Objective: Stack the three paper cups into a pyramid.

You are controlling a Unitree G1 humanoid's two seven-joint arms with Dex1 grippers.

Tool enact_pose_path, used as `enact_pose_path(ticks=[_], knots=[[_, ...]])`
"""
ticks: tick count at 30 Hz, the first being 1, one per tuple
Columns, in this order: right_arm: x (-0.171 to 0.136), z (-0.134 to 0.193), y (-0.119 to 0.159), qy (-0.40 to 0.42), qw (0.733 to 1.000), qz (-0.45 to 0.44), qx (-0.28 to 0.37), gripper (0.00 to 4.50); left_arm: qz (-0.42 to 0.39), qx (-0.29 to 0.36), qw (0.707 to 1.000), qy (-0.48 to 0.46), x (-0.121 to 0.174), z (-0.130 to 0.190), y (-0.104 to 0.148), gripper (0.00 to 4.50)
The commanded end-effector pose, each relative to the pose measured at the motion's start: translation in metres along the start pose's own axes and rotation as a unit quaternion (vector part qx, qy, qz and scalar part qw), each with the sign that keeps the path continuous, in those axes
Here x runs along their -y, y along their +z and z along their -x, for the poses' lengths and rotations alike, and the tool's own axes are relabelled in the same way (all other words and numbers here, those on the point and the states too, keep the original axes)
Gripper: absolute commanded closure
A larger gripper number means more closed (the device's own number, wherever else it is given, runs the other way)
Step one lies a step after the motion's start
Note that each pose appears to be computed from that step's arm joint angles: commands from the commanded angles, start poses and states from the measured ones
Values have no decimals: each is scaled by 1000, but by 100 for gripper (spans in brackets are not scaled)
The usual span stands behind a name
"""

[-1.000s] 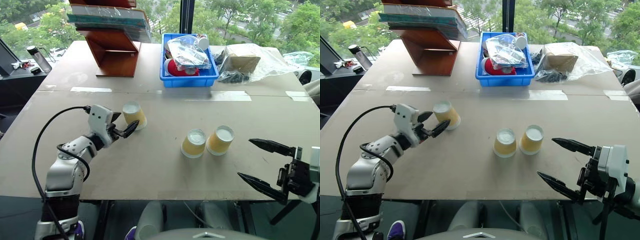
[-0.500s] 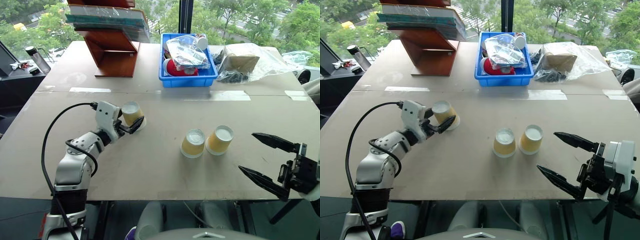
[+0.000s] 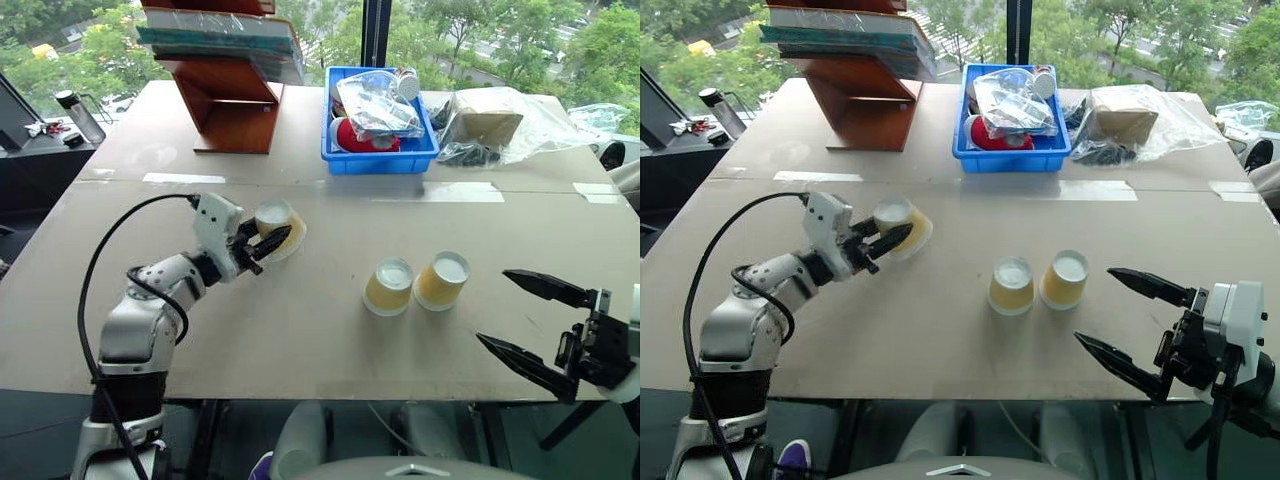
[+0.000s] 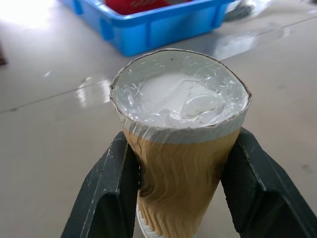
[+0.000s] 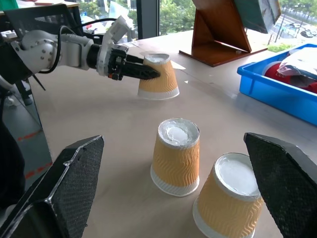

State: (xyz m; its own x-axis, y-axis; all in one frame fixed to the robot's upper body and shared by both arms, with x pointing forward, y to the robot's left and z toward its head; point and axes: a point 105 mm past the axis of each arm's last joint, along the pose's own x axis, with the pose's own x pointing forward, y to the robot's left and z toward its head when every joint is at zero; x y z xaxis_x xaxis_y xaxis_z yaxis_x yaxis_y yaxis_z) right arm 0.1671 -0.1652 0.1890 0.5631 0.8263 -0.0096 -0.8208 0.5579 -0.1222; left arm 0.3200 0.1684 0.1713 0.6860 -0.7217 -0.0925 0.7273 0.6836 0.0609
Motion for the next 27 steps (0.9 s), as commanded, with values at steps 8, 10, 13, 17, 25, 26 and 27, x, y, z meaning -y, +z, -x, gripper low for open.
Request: enact_pose_path(ticks=[8,10,13,17,25,26,27], knots=[[-7,7,6,-45,999,23,-3,0,-26,35,960,-278,71,-51,72,246],[-9,7,6,-51,998,23,-2,0,-32,25,951,-306,80,-61,71,246],[-12,7,8,-60,998,25,-2,0,-49,-6,940,-336,91,-76,66,246],[-14,9,9,-73,997,27,-5,0,-48,-40,930,-363,101,-86,61,246],[-18,9,11,-90,996,26,-7,0,-56,-46,918,-390,120,-103,62,246],[-18,9,11,-91,995,26,-8,0,-60,-48,916,-394,122,-103,62,246],[-18,10,11,-92,995,26,-9,0,-64,-50,915,-396,124,-104,61,246]])
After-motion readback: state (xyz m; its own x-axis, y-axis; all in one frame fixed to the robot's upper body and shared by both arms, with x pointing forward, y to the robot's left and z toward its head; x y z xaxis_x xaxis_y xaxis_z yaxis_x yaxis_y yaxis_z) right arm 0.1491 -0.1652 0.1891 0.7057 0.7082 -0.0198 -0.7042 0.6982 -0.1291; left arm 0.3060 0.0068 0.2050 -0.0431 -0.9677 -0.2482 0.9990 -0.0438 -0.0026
